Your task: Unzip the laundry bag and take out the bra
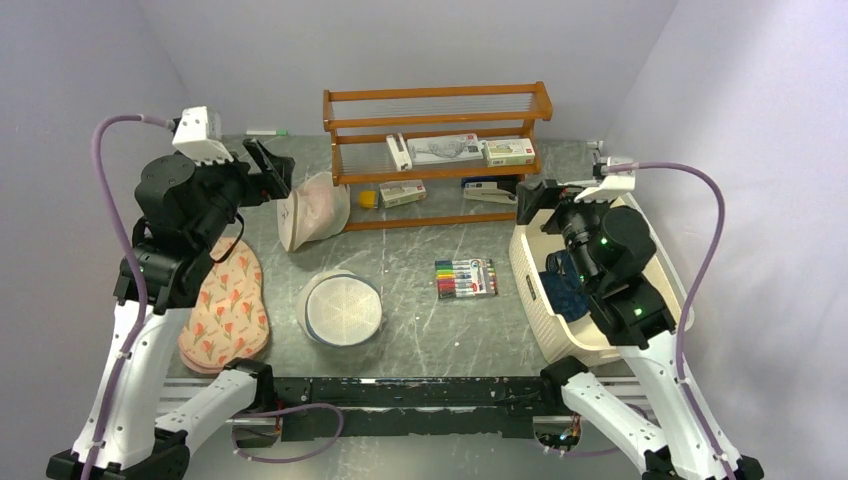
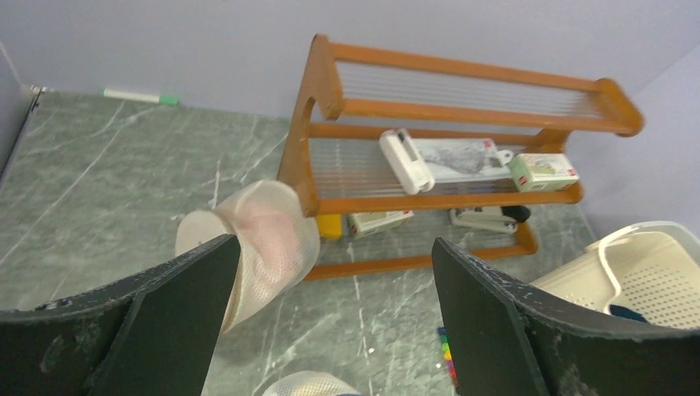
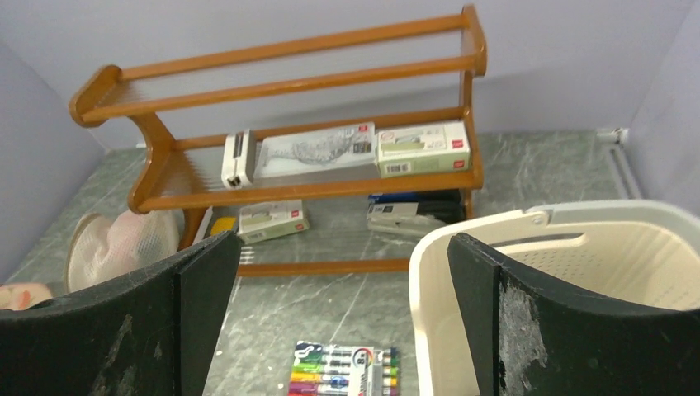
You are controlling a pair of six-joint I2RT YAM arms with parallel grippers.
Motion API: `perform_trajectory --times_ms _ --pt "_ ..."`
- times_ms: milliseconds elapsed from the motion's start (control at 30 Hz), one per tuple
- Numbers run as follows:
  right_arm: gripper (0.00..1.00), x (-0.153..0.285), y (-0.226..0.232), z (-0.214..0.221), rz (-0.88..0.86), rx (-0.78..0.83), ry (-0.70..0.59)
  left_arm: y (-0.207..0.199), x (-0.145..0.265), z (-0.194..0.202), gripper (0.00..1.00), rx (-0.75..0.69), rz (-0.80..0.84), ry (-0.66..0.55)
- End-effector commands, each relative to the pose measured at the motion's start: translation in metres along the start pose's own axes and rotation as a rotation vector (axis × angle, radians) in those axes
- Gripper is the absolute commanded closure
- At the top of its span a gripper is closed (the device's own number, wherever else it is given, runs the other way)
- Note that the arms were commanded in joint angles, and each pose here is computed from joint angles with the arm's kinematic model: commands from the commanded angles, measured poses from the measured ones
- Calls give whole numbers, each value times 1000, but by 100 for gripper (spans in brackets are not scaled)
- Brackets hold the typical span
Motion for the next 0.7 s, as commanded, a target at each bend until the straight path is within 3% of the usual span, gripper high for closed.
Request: perform_trajectory --times_ms 0,300,500,667 --pt "0 -6 9 14 -33 -78 8 11 -3 16 1 16 5 47" --pt "0 -25 40 53 -218 -161 87 41 -8 69 1 47 -52 240" --pt "0 -42 96 74 -582 -239 207 55 -2 115 1 107 -86 411" --pt "0 -49 154 112 -794 -210 412 61 6 148 1 170 -94 519"
Point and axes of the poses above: each gripper's point midway between its finger pads, its own x axis back along the fingers, its own y axis along the line the jaws close on, z = x × y, the point moved 6 cm from there along x, back along the fingers, and after that the axes turned 2 degrees about x, right-handed, at the moved point
